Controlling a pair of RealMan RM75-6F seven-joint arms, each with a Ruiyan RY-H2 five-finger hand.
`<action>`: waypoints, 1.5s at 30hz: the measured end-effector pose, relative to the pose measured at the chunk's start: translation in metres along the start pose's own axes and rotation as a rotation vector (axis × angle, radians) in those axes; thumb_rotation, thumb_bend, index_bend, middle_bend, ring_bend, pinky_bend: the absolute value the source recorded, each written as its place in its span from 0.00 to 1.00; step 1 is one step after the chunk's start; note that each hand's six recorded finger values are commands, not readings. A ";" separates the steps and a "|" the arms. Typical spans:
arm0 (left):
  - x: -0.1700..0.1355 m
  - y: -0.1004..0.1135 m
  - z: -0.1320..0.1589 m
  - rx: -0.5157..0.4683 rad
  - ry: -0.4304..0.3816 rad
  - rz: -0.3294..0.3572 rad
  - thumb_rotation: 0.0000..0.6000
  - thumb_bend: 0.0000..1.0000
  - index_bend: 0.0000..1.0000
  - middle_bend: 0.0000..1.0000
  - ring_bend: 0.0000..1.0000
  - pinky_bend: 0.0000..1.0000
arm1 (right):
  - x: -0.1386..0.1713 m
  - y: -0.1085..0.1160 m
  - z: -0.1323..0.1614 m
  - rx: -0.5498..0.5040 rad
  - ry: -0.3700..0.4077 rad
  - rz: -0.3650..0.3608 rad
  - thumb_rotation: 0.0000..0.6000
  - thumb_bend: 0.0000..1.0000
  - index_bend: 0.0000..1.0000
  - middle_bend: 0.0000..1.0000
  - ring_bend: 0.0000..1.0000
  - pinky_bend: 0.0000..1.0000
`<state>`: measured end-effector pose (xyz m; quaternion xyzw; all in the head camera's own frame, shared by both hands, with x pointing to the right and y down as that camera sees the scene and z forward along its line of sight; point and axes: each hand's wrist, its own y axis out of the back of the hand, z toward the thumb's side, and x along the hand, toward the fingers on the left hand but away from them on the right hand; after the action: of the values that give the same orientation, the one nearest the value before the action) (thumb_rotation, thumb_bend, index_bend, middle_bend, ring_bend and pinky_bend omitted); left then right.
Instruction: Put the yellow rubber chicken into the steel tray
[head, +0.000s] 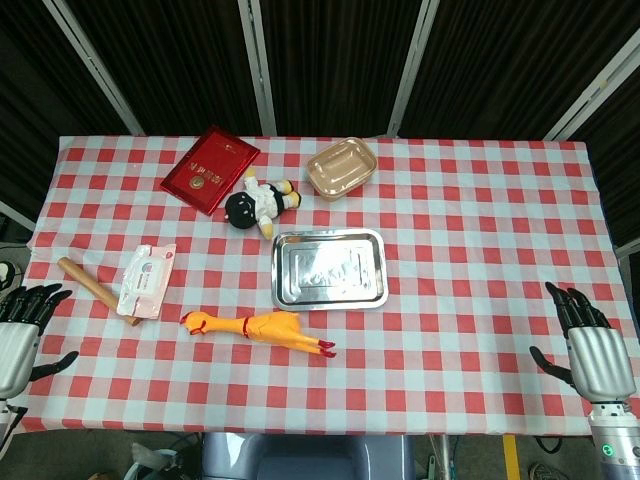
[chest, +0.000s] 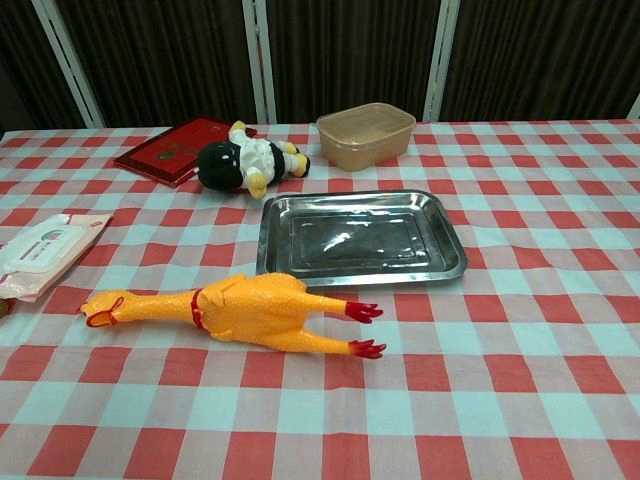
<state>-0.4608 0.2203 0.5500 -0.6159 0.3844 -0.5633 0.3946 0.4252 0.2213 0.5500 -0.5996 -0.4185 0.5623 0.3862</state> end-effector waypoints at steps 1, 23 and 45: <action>0.001 0.001 0.000 -0.001 0.000 0.006 1.00 0.00 0.19 0.17 0.11 0.10 | 0.000 0.000 0.000 -0.001 0.000 -0.002 1.00 0.26 0.04 0.17 0.12 0.27; 0.008 0.001 0.007 -0.011 -0.013 0.034 1.00 0.00 0.23 0.22 0.12 0.11 | 0.004 -0.004 -0.005 -0.010 -0.005 0.006 1.00 0.26 0.04 0.17 0.12 0.27; 0.076 -0.059 0.144 0.007 -0.393 -0.226 1.00 0.04 0.24 0.27 0.18 0.23 | 0.006 -0.007 0.001 -0.007 0.012 0.023 1.00 0.26 0.04 0.17 0.12 0.27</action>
<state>-0.3102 0.1811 0.6263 -0.7517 0.2266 -0.4742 0.3984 0.4239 0.2293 0.5549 -0.6090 -0.4113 0.5616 0.3802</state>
